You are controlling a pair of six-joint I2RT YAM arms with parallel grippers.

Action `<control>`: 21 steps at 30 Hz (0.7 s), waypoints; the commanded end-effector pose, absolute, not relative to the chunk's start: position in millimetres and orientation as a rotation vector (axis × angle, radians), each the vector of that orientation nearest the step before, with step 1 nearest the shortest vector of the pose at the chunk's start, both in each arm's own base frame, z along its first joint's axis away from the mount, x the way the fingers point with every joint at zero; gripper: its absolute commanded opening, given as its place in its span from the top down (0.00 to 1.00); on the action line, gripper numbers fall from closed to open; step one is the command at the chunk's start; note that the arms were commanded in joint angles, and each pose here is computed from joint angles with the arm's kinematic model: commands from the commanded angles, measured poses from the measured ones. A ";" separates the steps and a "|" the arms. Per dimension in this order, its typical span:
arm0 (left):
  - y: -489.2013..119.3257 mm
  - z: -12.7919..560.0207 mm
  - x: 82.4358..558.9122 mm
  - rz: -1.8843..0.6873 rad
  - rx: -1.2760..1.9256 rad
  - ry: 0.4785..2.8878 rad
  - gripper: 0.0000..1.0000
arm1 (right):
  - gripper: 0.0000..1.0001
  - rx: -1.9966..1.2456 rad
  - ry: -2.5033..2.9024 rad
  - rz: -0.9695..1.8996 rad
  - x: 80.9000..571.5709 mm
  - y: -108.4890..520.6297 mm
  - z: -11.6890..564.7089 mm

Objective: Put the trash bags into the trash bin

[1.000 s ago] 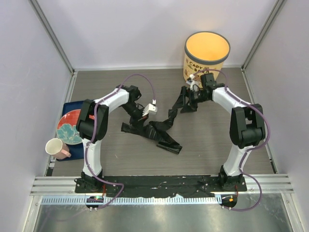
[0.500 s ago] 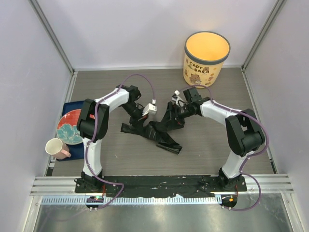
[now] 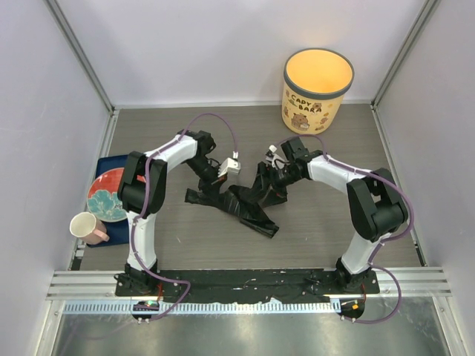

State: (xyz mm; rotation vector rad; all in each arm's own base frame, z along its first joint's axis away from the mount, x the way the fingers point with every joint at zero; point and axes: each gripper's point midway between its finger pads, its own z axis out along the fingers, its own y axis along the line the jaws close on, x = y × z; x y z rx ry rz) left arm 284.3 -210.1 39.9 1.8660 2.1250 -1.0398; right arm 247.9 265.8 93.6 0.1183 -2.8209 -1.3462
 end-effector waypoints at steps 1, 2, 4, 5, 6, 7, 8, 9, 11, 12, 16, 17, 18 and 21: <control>-211.6 47.1 286.1 -1.059 1.856 2.108 1.00 | 0.21 0.149 -2.836 -1.440 253.3 281.0 109.6; -211.8 47.4 286.1 -1.060 1.856 2.104 1.00 | 0.21 0.134 -2.822 -1.436 253.6 284.9 106.6; -211.1 46.6 284.5 -1.065 1.855 2.111 1.00 | 0.24 0.161 -2.805 -1.464 253.7 294.0 106.0; -211.5 46.9 284.7 -1.067 1.853 2.112 1.00 | 0.26 0.157 -2.788 -1.469 252.5 297.3 104.7; -210.6 47.0 284.6 -1.066 1.853 2.113 1.00 | 0.28 0.164 -2.788 -1.468 253.6 299.6 99.5; -210.6 47.3 283.8 -1.070 1.852 2.115 1.00 | 0.31 0.163 -2.795 -1.466 256.3 301.0 97.4; -210.3 48.1 282.7 -1.075 1.854 2.116 1.00 | 0.37 0.166 -2.804 -1.463 258.9 300.9 94.7; -208.8 48.5 282.5 -1.078 1.853 2.115 1.00 | 0.42 0.191 -2.823 -1.453 261.9 300.5 90.0; -204.4 49.2 278.4 -1.095 1.862 2.125 1.00 | 0.58 0.188 -2.849 -1.443 268.9 295.1 87.9; -201.1 49.8 280.6 -1.088 1.874 2.108 1.00 | 0.64 0.211 -2.883 -1.419 272.5 289.0 83.7; -186.7 50.0 292.3 -1.051 1.863 2.125 1.00 | 0.99 0.182 -2.941 -1.329 285.4 255.1 72.0; -182.9 49.2 294.8 -1.040 1.865 2.134 1.00 | 0.99 0.149 -2.947 -1.307 288.8 243.9 70.6; -178.4 49.6 301.8 -1.017 1.859 2.138 1.00 | 0.99 0.161 -2.957 -1.315 293.6 240.7 73.6; -171.1 43.6 324.9 -0.889 1.854 2.128 1.00 | 0.99 0.216 -2.979 -1.357 302.2 237.7 83.2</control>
